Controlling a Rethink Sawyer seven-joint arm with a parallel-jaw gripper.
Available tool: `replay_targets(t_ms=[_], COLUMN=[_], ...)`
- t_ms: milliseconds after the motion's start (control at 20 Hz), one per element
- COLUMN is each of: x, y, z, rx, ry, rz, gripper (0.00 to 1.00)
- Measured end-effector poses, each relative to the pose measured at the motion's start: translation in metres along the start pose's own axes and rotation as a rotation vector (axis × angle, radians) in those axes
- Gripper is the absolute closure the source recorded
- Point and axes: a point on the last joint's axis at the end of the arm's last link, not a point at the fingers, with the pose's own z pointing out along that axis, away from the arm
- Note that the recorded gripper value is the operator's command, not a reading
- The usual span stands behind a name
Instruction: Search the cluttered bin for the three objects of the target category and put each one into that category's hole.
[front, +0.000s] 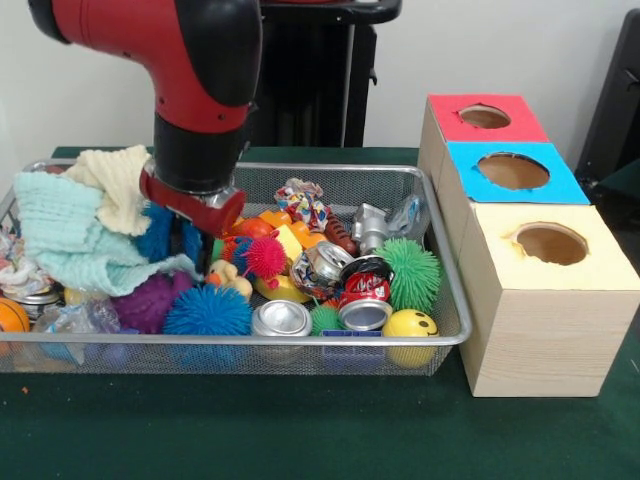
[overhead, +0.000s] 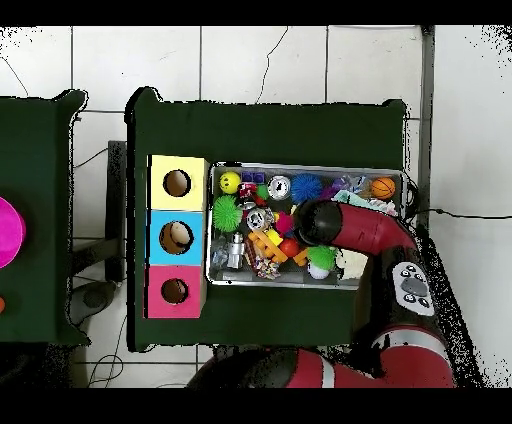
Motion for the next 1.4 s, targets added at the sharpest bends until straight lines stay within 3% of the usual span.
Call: replay_targets(t_ms=[300, 450, 1000, 1400], x=[-0.009, -0.010, 0.006, 0.035], y=[-0.001, 0.001, 0.027, 0.064], z=[-0.030, -0.032, -0.022, 0.002], rx=[0.001, -0.003, -0.011, -0.015], ry=[0.005, 0.002, 0.025, 0.055], rz=[0.007, 0.005, -0.028, -0.082], gripper=[0.00, 0.00, 0.00, 0.00])
